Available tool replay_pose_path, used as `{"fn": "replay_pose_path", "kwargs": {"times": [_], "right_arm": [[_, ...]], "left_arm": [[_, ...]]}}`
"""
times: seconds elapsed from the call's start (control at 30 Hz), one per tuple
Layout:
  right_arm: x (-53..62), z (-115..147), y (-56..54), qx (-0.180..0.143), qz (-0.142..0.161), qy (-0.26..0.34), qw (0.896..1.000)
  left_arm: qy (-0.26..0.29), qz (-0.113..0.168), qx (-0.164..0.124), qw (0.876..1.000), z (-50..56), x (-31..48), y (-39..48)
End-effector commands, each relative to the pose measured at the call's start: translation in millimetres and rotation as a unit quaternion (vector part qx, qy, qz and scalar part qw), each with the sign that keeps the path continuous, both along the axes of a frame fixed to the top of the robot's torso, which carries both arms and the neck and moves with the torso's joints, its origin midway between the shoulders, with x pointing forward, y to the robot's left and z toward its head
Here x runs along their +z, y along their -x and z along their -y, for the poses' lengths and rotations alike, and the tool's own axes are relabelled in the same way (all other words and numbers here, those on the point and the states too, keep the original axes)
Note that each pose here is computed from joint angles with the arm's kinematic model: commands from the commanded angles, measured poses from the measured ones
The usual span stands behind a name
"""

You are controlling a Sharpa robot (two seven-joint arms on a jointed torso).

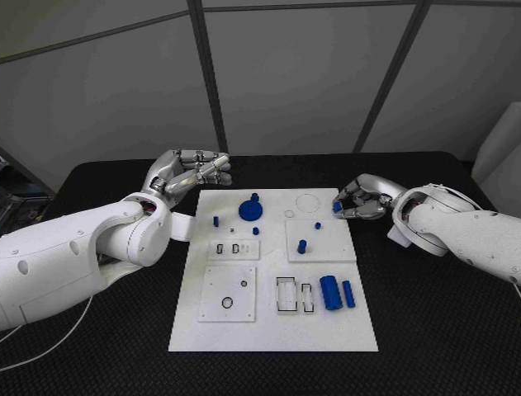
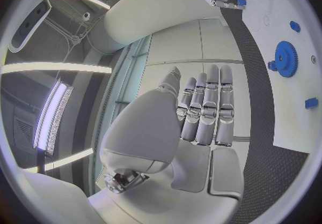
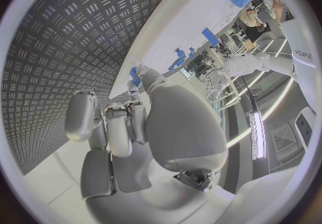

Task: Assemble the parts on the task board

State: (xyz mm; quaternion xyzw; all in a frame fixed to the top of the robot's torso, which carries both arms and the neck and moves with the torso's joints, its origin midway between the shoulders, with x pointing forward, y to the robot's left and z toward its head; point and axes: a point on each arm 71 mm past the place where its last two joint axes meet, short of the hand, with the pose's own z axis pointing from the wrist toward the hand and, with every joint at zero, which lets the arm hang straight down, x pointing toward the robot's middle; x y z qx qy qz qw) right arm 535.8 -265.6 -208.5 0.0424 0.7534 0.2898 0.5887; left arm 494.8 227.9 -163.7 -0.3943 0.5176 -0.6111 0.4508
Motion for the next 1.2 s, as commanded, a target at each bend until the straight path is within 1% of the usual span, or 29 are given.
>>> {"fn": "replay_pose_path", "kwargs": {"times": [0.03,0.43,0.6,0.83,1.0,1.2], "right_arm": [[0.2,-1,-0.1,0.004,-0.002,0.003,1.0],[1.3,-2,-0.4,0.004,0.008,-0.001,1.0],[3.1,-3,-0.7,0.001,0.02,-0.007,1.0],[7.9,-4,0.7,-0.01,0.042,-0.021,0.999],[12.8,-8,6.2,-0.014,0.052,-0.035,0.998],[20.2,-23,18.6,-0.007,0.051,-0.05,0.997]], "left_arm": [[0.002,0.008,-0.004,1.0,0.7,1.9,0.1],[0.001,0.007,-0.004,1.0,0.8,1.8,-0.1],[0.001,0.006,-0.004,1.0,0.9,1.8,0.0],[0.001,0.006,-0.003,1.0,0.0,1.8,0.2],[0.0,0.006,-0.001,1.0,-2.2,1.6,-0.2],[-0.002,0.005,0.003,1.0,-5.4,1.0,-1.2]]}}
